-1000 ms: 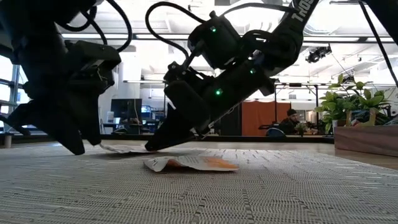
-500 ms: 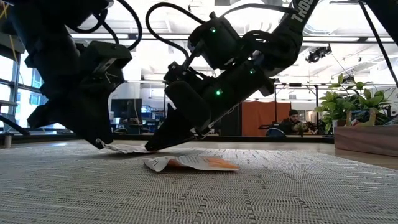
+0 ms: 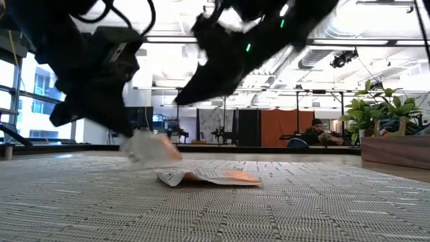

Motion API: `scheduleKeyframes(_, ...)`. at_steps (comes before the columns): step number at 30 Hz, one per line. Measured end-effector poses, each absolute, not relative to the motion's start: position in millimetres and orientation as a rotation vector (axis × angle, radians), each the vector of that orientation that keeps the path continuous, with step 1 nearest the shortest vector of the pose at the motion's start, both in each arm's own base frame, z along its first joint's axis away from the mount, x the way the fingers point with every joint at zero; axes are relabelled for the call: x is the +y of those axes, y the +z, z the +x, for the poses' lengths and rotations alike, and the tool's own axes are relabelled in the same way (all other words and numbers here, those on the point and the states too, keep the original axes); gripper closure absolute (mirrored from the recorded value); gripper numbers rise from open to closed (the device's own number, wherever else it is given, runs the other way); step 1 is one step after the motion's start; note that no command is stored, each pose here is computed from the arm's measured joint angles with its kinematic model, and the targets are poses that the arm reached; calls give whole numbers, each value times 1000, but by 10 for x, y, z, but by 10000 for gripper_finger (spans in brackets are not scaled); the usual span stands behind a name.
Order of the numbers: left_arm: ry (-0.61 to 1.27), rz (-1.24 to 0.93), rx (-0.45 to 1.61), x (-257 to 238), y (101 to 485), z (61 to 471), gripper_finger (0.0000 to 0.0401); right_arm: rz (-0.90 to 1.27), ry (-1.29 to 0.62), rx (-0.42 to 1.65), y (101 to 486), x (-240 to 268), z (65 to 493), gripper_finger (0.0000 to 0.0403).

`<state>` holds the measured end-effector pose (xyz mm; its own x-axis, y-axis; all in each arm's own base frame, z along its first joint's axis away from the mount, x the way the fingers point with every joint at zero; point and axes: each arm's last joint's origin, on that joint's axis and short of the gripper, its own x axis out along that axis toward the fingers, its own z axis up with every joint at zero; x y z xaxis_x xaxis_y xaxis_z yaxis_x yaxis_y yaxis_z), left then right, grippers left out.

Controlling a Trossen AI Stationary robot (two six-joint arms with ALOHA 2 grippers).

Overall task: Pick & Place Tea
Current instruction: Put the white tea bag into the bottom section of the wooden organizer

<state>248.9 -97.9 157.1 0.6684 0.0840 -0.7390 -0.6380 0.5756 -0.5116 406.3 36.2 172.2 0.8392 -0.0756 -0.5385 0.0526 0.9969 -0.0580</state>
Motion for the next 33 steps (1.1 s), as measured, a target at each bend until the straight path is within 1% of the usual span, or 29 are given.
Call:
scheduleKeyframes(3,512,-783,599,-930,1705,2471,400,-76,-152,569,2113,314,3874,316)
scheduleKeyframes(6,593,-671,446,-862,1860,2429,400,-68,-220,553,2502,321,3627,316)
scheduleKeyframes(8,649,-617,337,-820,1974,2400,400,-70,-260,564,2668,339,3468,316)
scheduleKeyframes(10,694,-575,241,-788,2081,2375,400,-75,-253,587,2744,375,3332,316)
scheduleKeyframes(12,714,-563,135,-781,2193,2392,400,-68,-212,537,2719,436,3248,316)
scheduleKeyframes(16,712,-479,6,-790,2378,2456,400,-56,-138,322,2475,507,3145,316)
scheduleKeyframes(18,695,-457,-49,-765,2479,2498,400,-21,-157,163,2383,469,3084,316)
scheduleKeyframes(20,646,-436,-77,-741,2538,2554,400,64,-211,-28,2337,375,3002,316)
scheduleKeyframes(22,594,-418,-91,-699,2577,2597,400,155,-235,-161,2272,276,2908,316)
scheduleKeyframes(25,524,-430,-113,-626,2627,2637,400,248,-212,-231,2129,155,2804,316)
scheduleKeyframes(28,506,-434,-118,-555,2634,2664,400,323,-146,-245,2068,67,2797,316)
scheduleKeyframes(31,500,-443,-132,-485,2648,2683,400,328,-98,-225,2043,27,2884,316)
scheduleKeyframes(33,496,-443,-133,-448,2650,2693,400,308,-73,-244,2093,33,2948,316)
